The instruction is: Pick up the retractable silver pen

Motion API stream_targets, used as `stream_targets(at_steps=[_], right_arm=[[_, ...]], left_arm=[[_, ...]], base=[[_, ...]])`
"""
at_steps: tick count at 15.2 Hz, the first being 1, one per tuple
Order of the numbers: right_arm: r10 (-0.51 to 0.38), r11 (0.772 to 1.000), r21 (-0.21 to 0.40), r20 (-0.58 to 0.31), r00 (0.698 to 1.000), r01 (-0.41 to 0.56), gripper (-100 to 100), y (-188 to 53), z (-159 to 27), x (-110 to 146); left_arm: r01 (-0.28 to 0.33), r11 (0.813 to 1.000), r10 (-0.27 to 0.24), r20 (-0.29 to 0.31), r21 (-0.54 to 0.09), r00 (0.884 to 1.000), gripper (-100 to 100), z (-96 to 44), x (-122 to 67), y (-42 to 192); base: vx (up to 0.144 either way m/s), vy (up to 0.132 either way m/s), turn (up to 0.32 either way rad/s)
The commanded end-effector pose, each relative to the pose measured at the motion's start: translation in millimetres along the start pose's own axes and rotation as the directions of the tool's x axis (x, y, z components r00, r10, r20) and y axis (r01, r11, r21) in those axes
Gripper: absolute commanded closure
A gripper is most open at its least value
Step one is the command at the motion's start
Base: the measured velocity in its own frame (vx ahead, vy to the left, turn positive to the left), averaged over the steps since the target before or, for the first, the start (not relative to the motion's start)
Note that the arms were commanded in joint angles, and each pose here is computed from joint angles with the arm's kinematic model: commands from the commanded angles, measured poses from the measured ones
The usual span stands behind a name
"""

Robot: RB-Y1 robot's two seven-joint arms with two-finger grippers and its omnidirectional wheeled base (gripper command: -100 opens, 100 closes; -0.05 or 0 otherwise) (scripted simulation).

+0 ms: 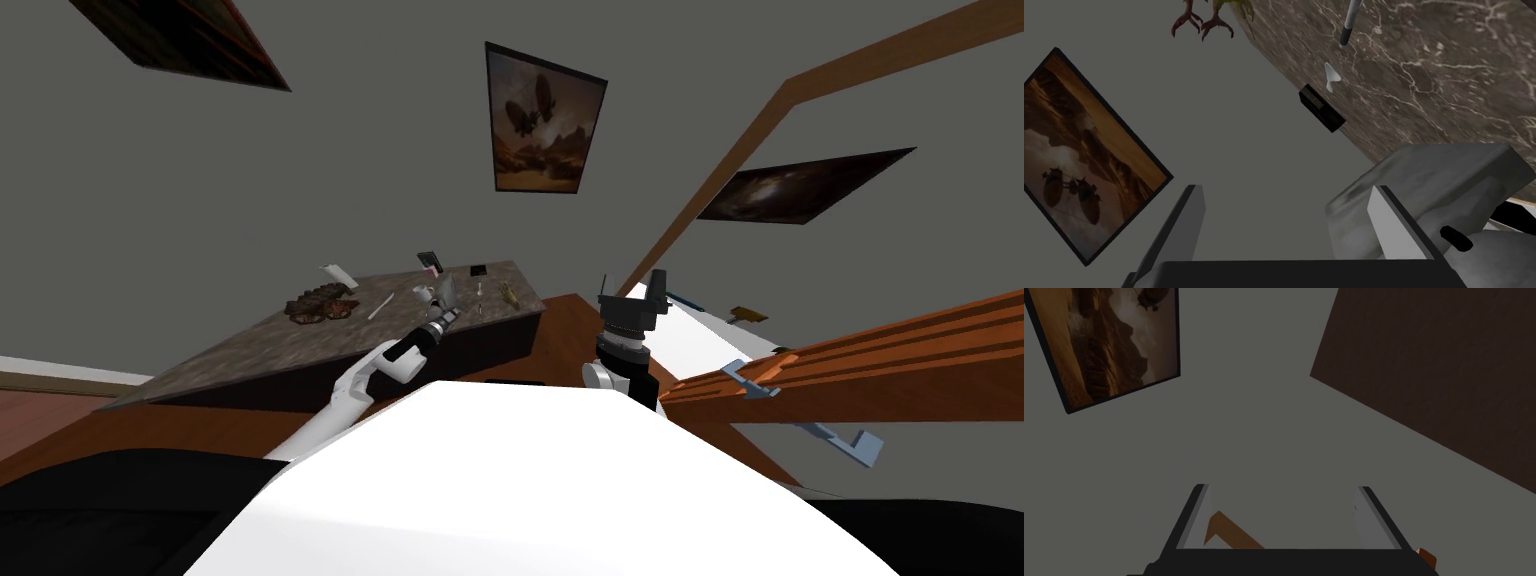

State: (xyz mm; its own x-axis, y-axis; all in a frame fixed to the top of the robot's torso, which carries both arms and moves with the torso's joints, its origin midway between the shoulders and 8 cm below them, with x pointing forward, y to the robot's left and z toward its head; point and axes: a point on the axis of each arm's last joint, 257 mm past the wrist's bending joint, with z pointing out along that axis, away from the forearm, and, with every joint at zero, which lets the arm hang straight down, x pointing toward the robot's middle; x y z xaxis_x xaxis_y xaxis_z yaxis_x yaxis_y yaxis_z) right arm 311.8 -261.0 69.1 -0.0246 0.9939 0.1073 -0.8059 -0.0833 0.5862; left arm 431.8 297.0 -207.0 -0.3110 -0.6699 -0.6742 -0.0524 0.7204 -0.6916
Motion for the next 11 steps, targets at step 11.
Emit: stream_targets(at_steps=[11], right_arm=[[0.0,1.0,0.0,0.0,1.0,0.0,0,0.0,0.0,0.0]], left_arm=[[-0.145,0.959,0.102,-0.179,-0.244,0.978,-100,-5.4,11.6,78.9]], base=[[0.052,-0.058,-0.078]])
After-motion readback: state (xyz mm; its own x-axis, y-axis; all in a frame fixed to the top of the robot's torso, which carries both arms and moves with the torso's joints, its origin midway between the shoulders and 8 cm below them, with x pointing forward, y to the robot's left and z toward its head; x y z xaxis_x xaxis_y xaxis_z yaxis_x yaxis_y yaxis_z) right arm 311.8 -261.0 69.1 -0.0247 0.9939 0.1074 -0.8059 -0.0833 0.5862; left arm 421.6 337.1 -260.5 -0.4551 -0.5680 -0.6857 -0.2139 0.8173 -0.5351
